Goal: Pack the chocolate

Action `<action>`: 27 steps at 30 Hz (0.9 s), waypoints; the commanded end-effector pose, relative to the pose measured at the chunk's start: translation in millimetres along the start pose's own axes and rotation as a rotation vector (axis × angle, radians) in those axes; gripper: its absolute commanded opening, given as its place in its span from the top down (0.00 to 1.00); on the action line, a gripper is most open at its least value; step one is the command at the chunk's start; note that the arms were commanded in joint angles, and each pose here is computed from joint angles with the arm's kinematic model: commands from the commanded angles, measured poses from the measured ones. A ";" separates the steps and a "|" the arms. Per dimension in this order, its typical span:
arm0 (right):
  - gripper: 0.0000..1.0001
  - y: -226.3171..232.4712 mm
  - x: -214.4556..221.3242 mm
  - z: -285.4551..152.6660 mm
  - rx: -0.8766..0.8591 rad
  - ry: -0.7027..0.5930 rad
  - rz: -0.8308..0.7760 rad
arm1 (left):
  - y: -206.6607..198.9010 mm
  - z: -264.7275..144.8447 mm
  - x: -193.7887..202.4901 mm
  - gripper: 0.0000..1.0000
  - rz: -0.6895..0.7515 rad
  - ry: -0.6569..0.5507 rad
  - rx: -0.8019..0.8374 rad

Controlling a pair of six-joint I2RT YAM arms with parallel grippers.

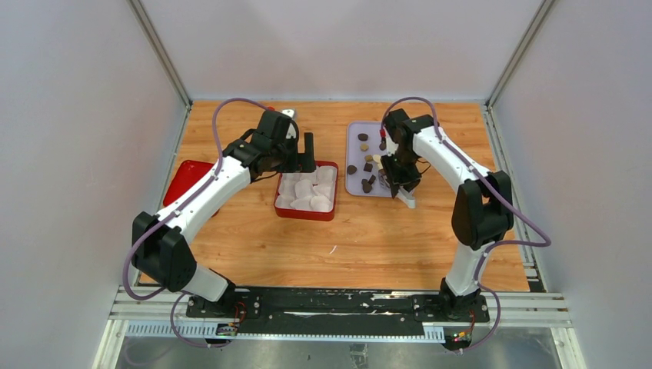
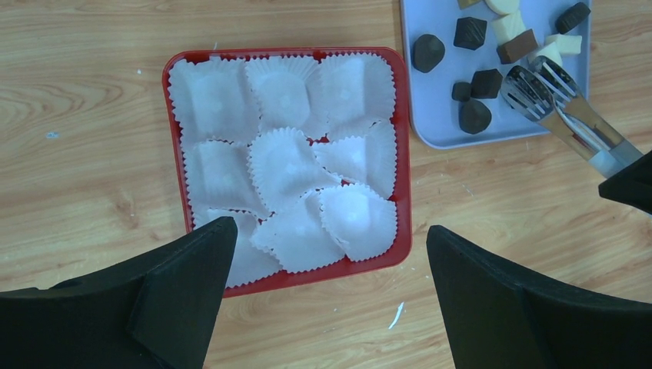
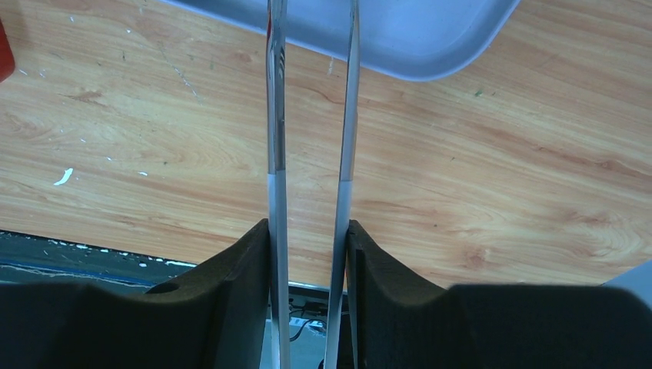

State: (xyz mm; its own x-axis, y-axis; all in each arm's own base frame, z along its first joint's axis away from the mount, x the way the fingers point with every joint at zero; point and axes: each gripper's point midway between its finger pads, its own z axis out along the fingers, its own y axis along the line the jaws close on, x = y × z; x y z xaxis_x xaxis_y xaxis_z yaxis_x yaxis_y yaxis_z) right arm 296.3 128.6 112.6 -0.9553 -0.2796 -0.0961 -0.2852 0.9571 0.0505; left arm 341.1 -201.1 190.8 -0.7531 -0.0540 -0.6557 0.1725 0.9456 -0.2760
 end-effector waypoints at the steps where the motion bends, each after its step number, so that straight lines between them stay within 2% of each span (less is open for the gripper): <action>1: 0.89 0.2 3.2 -25.6 0.023 -0.039 -0.014 | -1.3 -4.7 -5.9 0.00 0.022 -0.015 -0.004; 9: 0.90 2.8 -6.1 -48.7 0.015 -0.110 -0.003 | 7.4 -9.7 -14.1 0.00 0.004 -0.043 -0.050; 18: 0.91 30.9 -31.7 -88.4 -0.044 -0.244 -0.036 | 40.5 -15.1 -11.1 0.00 -0.039 -0.026 -0.148; 22: 0.92 56.8 -43.2 -99.9 -0.086 -0.285 -0.089 | 71.3 -21.4 -10.4 0.00 -0.138 -0.019 -0.195; 27: 0.91 92.4 -59.5 -104.3 -0.117 -0.312 -0.158 | 108.9 -20.8 12.7 0.00 -0.249 0.040 -0.280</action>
State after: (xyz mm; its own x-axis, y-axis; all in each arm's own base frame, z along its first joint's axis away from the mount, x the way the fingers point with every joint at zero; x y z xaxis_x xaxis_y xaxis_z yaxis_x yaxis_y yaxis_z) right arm 323.3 195.4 222.1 -0.8479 -0.3330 -0.4126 -0.4049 0.9091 0.0984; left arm 354.4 -115.6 184.8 -0.7494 -0.2166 -0.6256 -0.0925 0.9699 -0.2251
